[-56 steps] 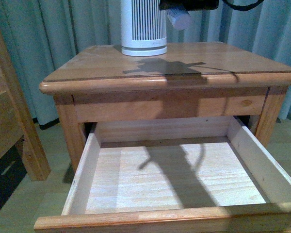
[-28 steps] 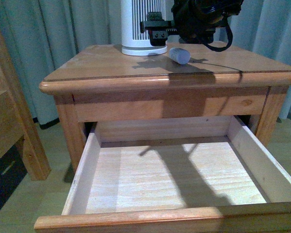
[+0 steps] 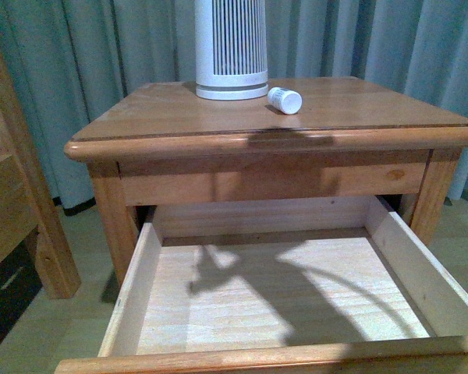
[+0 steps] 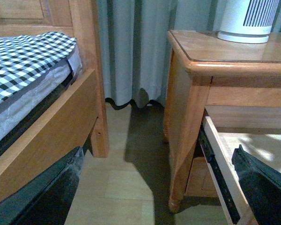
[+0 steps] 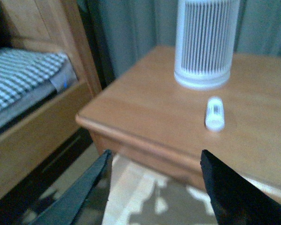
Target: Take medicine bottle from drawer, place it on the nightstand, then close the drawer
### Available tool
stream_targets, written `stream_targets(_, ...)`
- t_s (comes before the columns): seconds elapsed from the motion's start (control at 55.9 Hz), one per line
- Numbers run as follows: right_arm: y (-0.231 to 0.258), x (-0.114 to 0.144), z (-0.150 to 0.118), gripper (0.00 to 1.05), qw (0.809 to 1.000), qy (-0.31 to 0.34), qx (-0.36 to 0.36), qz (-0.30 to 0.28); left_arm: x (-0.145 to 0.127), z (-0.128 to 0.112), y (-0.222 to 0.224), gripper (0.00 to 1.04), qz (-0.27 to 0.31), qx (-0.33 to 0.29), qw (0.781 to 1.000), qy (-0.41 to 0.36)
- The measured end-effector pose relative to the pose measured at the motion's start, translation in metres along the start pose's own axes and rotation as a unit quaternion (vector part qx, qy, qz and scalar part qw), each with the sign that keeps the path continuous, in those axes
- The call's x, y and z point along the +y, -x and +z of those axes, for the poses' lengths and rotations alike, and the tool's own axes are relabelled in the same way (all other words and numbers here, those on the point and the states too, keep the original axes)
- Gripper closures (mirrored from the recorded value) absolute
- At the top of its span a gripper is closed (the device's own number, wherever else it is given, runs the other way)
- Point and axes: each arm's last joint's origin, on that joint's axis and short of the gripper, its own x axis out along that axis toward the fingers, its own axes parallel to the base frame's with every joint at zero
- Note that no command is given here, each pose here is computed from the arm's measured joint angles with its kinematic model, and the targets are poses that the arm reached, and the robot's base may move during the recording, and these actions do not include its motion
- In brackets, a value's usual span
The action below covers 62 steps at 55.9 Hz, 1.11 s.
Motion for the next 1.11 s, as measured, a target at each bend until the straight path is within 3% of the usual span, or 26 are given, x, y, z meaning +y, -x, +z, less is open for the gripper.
stream_targets(0.179, 0.038, -0.005, -0.086, 0.78, 0.991, -0.053, 0.116, -0.033, 0.000, 0.000, 0.000, 0.07, 0.000, 0.000, 1.000, 0.000)
stream_targets(0.268, 0.052, 0.002, -0.142, 0.99, 0.977, -0.081, 0.191, -0.039, 0.000, 0.000, 0.000, 0.07, 0.000, 0.000, 1.000, 0.000)
stream_targets(0.429, 0.057, 0.012, -0.195, 1.02, 0.961, -0.100, 0.256, -0.035, 0.000, 0.000, 0.000, 0.07, 0.000, 0.000, 1.000, 0.000)
stream_targets(0.536, 0.048, 0.009, -0.215, 1.02, 0.958, -0.095, 0.267, -0.051, 0.000, 0.000, 0.000, 0.07, 0.000, 0.000, 1.000, 0.000)
stream_targets(0.697, 0.013, -0.010, -0.233, 1.02, 0.967, -0.046, 0.239, -0.072, 0.000, 0.000, 0.000, 0.07, 0.000, 0.000, 1.000, 0.000)
stream_targets(1.109, -0.094, -0.060, -0.234, 1.02, 0.973, 0.037, 0.213, -0.085, 0.000, 0.000, 0.000, 0.07, 0.000, 0.000, 1.000, 0.000)
